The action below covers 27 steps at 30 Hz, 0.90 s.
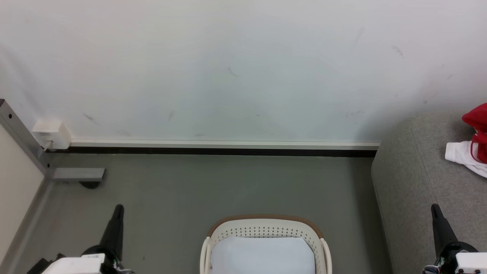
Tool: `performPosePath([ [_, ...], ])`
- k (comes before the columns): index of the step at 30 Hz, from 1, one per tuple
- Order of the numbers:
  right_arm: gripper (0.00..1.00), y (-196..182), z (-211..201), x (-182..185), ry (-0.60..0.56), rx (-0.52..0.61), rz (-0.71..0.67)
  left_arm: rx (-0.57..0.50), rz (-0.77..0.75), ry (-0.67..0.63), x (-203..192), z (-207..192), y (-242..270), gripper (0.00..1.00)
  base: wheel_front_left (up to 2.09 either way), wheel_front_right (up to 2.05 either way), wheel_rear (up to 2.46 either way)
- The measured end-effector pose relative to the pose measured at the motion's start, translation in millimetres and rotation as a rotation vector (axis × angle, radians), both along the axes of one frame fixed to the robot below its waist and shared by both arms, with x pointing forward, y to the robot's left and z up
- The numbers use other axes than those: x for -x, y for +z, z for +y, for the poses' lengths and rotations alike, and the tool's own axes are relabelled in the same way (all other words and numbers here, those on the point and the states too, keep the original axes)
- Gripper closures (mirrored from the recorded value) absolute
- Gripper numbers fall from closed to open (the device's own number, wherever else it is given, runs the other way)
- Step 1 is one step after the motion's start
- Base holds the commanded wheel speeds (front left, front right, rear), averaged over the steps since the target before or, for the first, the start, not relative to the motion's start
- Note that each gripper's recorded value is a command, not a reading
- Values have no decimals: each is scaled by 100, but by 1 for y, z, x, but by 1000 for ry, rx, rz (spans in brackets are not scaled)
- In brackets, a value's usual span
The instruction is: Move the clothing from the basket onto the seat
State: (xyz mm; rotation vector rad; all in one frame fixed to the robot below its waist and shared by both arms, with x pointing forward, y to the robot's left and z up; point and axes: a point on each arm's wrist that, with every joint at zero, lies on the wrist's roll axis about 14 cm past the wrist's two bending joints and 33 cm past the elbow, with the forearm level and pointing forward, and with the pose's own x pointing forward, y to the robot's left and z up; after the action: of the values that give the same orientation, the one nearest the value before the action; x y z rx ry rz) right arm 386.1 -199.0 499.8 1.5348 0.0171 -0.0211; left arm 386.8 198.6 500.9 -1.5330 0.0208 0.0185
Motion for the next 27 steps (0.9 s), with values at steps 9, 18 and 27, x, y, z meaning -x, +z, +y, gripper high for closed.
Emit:
performPosePath([
  [9, 100, 3, 1, -1, 4, -43, -13, 36, -14, 1, -1, 1, 3, 100, 0, 0, 0],
  [18, 100, 3, 1, -1, 4, -43, -13, 36, -14, 1, -1, 1, 3, 100, 0, 0, 0],
  [27, 100, 3, 1, -1, 4, -43, -13, 36, -14, 1, -1, 1, 3, 100, 0, 0, 0],
])
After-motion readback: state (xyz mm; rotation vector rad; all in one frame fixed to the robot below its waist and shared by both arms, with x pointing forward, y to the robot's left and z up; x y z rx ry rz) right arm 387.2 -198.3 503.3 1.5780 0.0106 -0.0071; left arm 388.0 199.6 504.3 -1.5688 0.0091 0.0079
